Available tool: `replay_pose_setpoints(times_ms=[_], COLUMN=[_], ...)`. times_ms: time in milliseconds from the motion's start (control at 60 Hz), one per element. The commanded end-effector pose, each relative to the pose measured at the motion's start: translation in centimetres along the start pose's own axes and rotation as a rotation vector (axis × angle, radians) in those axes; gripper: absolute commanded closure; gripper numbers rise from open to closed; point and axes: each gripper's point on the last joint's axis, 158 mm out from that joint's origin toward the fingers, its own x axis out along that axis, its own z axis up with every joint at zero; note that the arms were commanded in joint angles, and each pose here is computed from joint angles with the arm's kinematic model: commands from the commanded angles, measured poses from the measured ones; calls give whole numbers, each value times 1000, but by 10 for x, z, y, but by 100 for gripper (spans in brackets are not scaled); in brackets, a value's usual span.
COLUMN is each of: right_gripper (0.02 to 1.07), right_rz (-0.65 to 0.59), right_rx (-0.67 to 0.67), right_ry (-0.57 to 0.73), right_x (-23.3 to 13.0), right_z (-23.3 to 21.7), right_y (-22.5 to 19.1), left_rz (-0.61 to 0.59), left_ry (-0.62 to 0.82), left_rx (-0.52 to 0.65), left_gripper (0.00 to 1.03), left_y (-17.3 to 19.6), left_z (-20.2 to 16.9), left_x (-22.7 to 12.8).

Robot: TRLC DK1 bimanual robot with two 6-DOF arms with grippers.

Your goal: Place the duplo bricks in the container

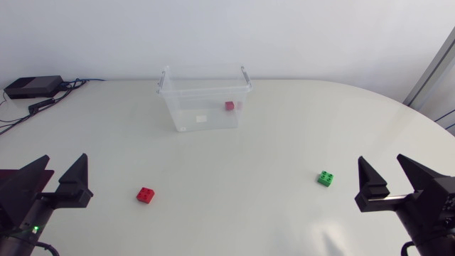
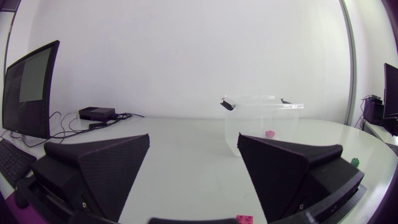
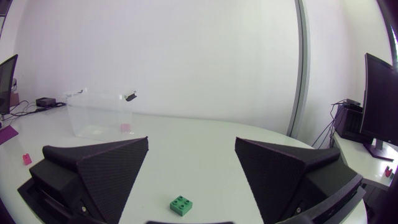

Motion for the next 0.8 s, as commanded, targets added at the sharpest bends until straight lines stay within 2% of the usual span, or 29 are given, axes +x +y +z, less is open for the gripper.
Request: replay_pose_setpoints(times_ms=[0, 383, 617, 783], right_gripper=[6, 6, 6, 6], right_rz=[12, 25, 47, 54], right_rx=[1, -12, -13, -13], right_ry=[10, -6, -23, -12], right_x=[1, 0, -10, -11], right_z=[-7, 0, 35, 68], right_y=[3, 6, 10, 9], left_rz=[-10, -10, -45, -61], left_ry=[-3, -13, -49, 5], left_rx=[-10, 0, -14, -15], left_gripper=[4, 6, 6, 7], left_y=[-3, -3, -10, -15], left_z=[-4, 7, 51, 76], left_x=[0, -2, -13, -11])
